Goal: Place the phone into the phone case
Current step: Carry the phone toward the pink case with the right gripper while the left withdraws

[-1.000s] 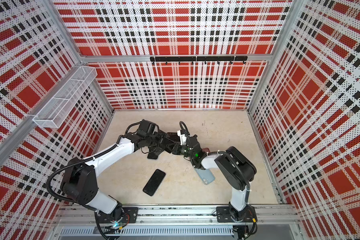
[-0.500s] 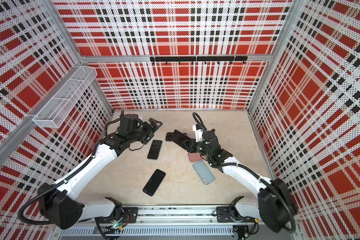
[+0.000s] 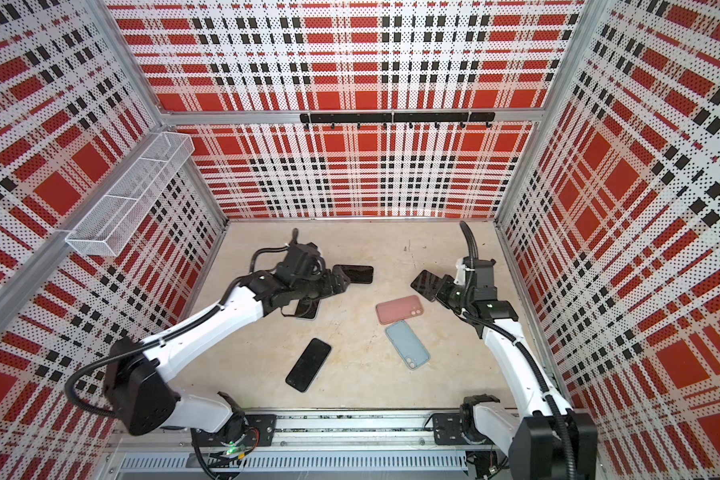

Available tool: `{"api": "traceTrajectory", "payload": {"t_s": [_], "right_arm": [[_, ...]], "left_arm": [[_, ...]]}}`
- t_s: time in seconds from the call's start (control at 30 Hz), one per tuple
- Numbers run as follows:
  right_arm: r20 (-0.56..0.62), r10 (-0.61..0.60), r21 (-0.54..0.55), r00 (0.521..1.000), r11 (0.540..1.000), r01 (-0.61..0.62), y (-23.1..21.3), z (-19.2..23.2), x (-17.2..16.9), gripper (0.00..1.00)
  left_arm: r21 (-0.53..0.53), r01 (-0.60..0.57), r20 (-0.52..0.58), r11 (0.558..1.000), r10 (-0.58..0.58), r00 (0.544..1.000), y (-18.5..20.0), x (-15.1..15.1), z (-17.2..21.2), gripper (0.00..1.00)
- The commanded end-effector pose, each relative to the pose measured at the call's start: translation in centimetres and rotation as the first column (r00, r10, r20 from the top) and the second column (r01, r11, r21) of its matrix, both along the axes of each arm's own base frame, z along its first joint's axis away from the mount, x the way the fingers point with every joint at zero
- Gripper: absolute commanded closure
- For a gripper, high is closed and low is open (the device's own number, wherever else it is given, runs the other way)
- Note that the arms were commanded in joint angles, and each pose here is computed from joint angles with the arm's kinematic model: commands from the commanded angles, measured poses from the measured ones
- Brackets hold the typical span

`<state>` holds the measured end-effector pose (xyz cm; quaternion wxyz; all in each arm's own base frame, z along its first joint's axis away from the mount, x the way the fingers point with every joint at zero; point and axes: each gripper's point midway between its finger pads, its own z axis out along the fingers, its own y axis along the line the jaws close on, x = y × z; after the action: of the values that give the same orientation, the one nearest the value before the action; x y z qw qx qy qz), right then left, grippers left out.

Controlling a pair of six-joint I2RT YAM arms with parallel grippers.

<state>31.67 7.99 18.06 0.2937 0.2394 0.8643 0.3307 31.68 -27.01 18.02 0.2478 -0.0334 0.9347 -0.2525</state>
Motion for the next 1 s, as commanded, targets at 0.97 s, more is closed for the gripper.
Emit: {"api": "traceTrajectory", "payload": {"t_s": [0.97], "right_arm": [[0.057, -0.115, 0.205, 0.992, 0.974, 0.101, -2.8, 2.7, 0.9, 1.0]], "left_arm": [[0.084, 0.097, -0.225, 0.992, -0.076, 0.971, -10.7, 2.2, -14.7, 0.51]]}}
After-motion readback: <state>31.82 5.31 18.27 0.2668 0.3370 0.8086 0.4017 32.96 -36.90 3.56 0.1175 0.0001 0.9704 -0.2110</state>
